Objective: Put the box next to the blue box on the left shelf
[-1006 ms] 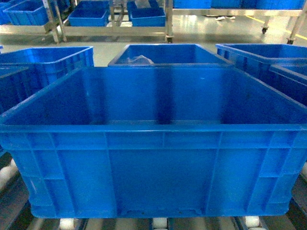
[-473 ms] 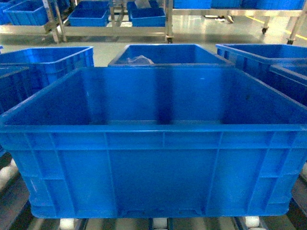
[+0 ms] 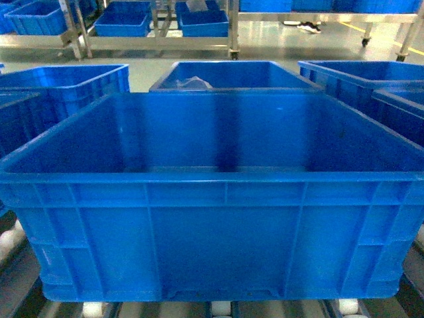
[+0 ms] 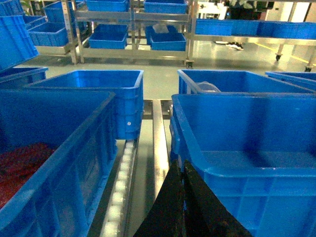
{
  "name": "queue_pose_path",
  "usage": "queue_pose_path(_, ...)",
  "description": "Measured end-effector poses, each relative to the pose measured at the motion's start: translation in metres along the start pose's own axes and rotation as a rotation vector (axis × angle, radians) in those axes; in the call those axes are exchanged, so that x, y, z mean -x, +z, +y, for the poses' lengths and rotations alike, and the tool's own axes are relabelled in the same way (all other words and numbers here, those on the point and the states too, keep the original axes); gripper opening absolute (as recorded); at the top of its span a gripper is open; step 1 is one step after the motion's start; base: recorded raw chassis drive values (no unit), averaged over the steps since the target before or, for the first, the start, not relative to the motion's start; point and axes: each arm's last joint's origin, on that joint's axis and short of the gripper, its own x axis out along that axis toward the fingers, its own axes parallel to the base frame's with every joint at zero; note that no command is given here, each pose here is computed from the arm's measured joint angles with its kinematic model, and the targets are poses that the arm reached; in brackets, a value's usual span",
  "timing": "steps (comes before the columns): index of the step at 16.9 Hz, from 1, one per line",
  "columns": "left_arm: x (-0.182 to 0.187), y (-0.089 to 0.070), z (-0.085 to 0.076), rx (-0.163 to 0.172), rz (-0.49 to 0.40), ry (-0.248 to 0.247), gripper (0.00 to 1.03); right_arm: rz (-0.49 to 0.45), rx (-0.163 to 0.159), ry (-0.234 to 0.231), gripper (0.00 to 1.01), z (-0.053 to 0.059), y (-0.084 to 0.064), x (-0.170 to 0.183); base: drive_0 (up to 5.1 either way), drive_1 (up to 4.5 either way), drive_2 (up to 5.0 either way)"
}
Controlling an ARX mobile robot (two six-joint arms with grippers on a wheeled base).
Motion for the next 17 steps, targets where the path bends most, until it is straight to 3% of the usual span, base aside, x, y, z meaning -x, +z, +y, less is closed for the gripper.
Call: queue_pose_path(17, 0.018, -0.004, 0.000, -0.001, 0.015, 0.002, 0.02, 0.015, 0.000, 0.001, 0.02, 0.000, -0.004, 0.017, 0.0, 0.00, 0.0)
